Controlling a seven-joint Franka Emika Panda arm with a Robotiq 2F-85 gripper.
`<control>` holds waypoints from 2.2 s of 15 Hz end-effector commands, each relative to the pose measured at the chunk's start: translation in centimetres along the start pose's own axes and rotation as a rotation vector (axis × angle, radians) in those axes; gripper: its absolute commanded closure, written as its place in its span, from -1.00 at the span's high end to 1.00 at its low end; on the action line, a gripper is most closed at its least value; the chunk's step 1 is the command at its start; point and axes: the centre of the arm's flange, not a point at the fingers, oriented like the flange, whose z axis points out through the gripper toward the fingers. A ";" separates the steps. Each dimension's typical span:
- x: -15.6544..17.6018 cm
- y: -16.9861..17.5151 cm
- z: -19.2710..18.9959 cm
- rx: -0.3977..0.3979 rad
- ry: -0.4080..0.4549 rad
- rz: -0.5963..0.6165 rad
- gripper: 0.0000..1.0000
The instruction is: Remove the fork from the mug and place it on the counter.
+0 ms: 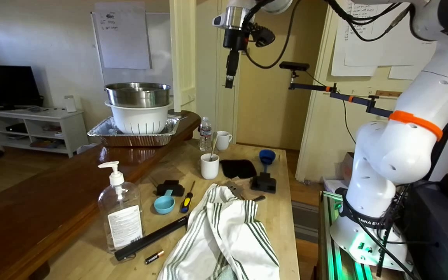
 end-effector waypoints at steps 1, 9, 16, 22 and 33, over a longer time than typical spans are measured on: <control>1.7 5.9 2.2 0.034 -0.015 -0.044 1.00; 2.4 14.9 7.8 0.059 -0.009 -0.090 1.00; 0.9 16.8 10.5 0.155 -0.060 0.012 1.00; 1.1 18.2 11.5 0.182 -0.061 0.000 1.00; 0.6 23.3 17.0 0.191 0.000 0.069 1.00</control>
